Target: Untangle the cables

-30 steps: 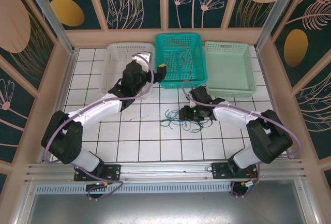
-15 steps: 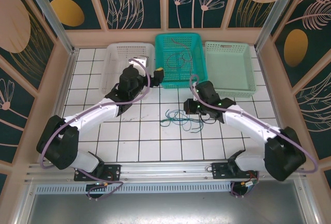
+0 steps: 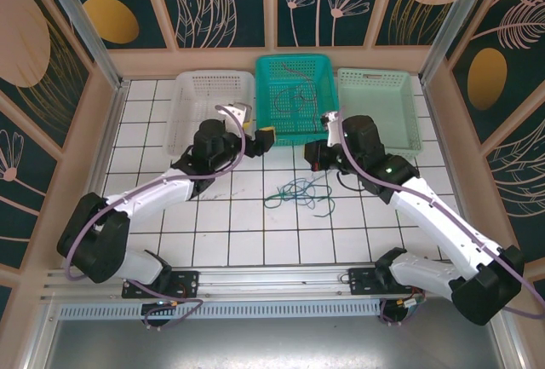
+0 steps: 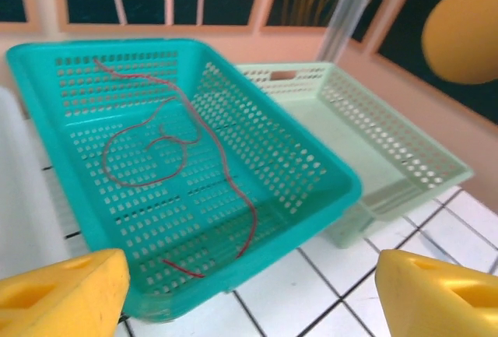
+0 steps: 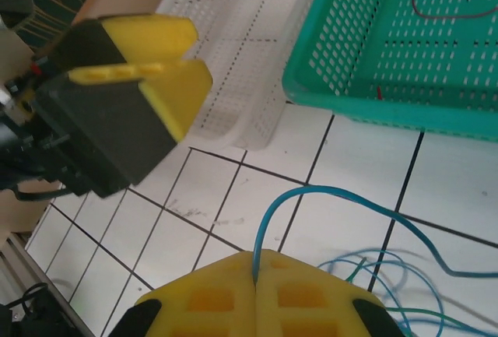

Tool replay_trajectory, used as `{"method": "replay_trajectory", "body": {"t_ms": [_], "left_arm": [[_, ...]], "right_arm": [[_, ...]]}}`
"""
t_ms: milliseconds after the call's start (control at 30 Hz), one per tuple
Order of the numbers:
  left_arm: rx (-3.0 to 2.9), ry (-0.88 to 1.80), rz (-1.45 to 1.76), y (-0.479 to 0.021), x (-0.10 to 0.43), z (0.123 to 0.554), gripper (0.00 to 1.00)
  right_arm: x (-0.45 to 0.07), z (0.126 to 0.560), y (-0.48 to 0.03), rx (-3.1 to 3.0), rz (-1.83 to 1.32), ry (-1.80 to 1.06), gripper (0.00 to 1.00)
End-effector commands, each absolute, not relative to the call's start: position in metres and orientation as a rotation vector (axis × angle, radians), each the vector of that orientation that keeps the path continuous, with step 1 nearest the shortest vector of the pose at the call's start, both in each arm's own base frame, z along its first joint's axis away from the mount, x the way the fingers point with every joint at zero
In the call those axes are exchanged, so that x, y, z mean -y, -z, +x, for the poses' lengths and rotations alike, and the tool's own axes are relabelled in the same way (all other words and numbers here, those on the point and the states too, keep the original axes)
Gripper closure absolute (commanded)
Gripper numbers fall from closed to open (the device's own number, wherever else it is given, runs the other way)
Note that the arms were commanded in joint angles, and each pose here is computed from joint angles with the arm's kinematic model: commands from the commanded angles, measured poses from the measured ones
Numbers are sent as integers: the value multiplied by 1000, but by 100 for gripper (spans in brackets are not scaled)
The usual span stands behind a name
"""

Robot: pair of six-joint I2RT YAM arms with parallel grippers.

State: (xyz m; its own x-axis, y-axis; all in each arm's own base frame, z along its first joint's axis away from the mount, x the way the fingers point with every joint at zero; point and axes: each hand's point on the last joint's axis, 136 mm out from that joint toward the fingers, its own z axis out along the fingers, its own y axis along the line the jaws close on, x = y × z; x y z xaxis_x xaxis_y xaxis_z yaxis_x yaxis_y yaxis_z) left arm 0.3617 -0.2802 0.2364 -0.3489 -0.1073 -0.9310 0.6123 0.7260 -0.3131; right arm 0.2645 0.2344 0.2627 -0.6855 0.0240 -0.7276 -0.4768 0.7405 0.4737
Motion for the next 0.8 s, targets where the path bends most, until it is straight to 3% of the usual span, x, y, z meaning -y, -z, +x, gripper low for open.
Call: {"method": "replay_trajectory", "body": {"t_ms": [0,300,567,767], "left_arm": [[-1621,952,463,-274,294,336,20],[-1611,997,519,-274,306,327,23],[-1504,1077,603,-293,320,306,24],[-1524,1080,611,-284,320,304,24]], "right_arm": [[-236,261,-301,-2087,-393,-874,100],[-237,261,-356,-1930,-429,-900,100],[-236,279,-342,-1960,-409,-853,100],[-202,308,-331,-1996,-289,-768,100]]}}
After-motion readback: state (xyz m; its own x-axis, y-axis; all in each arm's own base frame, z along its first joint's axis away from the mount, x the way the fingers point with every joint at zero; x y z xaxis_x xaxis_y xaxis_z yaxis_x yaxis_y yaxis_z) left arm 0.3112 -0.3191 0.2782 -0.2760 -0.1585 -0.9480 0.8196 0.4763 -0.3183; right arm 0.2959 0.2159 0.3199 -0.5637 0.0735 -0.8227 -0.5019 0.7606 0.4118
